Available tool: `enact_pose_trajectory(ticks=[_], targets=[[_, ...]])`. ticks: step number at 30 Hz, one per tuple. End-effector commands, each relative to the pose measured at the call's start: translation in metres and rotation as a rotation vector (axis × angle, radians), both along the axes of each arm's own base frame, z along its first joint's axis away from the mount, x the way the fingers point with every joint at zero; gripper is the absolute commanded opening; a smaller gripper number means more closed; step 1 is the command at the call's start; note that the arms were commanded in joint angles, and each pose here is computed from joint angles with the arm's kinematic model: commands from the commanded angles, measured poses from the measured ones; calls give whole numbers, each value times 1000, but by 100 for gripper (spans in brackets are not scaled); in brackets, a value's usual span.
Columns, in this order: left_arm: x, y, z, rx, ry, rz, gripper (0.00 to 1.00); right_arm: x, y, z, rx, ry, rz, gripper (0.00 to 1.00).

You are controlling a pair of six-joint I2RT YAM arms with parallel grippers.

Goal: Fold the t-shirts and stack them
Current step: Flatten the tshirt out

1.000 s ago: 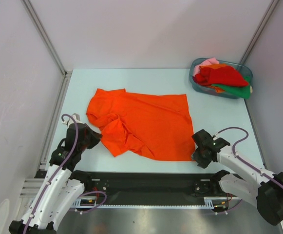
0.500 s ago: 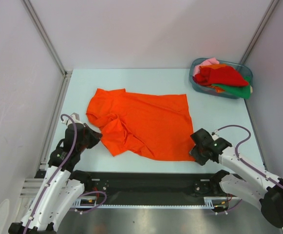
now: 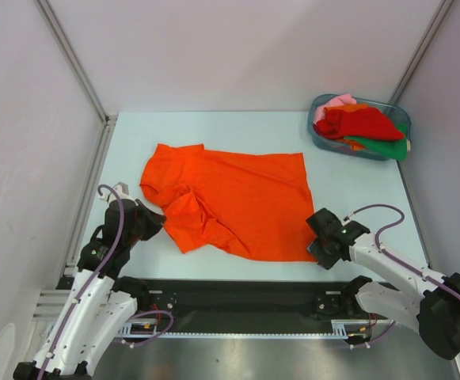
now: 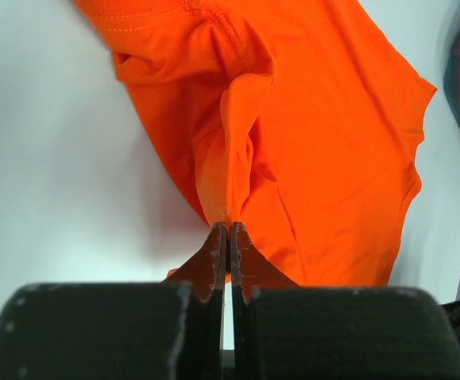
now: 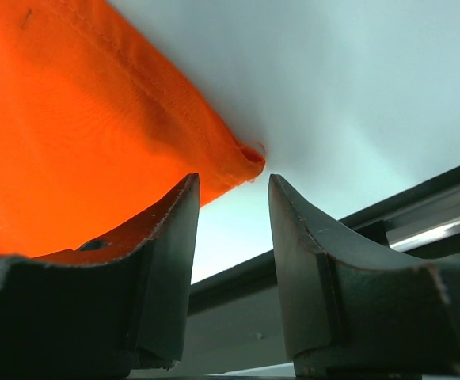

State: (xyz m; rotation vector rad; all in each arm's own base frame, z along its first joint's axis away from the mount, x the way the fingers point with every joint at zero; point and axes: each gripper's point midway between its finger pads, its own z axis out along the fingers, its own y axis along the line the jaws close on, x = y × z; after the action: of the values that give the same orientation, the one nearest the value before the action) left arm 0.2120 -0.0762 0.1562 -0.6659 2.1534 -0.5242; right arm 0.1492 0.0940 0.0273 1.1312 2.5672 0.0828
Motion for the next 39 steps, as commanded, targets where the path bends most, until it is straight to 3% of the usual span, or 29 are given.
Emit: enact_pose_trajectory(ticks=[1,10,13,17,21,23,30,33,39], targets=[[3,-3,25,-3,-66,-27,0,2,-3,-5,-13,-13,-35,45],[3,-4,37,-12,-91,-33,0,-2,-11,-17,-45,12,-50,40],[3,-4,43,-13,-105,-33,0,-3,-12,-18,-53,21,-45,32],[2,-2,51,-8,-126,-28,0,1,-12,-15,-56,-2,-30,0],[1,4,74,18,-198,-28,0,21,-8,5,-51,-119,52,0],[2,6,100,46,-277,-42,0,42,0,25,-72,-231,216,0],[-1,16,217,165,-619,-87,0,100,26,167,-93,-730,492,0],[-12,21,271,214,-764,-92,0,106,24,208,-166,-805,571,0],[-64,18,378,265,-1088,-170,0,92,20,329,-200,-1112,648,0]])
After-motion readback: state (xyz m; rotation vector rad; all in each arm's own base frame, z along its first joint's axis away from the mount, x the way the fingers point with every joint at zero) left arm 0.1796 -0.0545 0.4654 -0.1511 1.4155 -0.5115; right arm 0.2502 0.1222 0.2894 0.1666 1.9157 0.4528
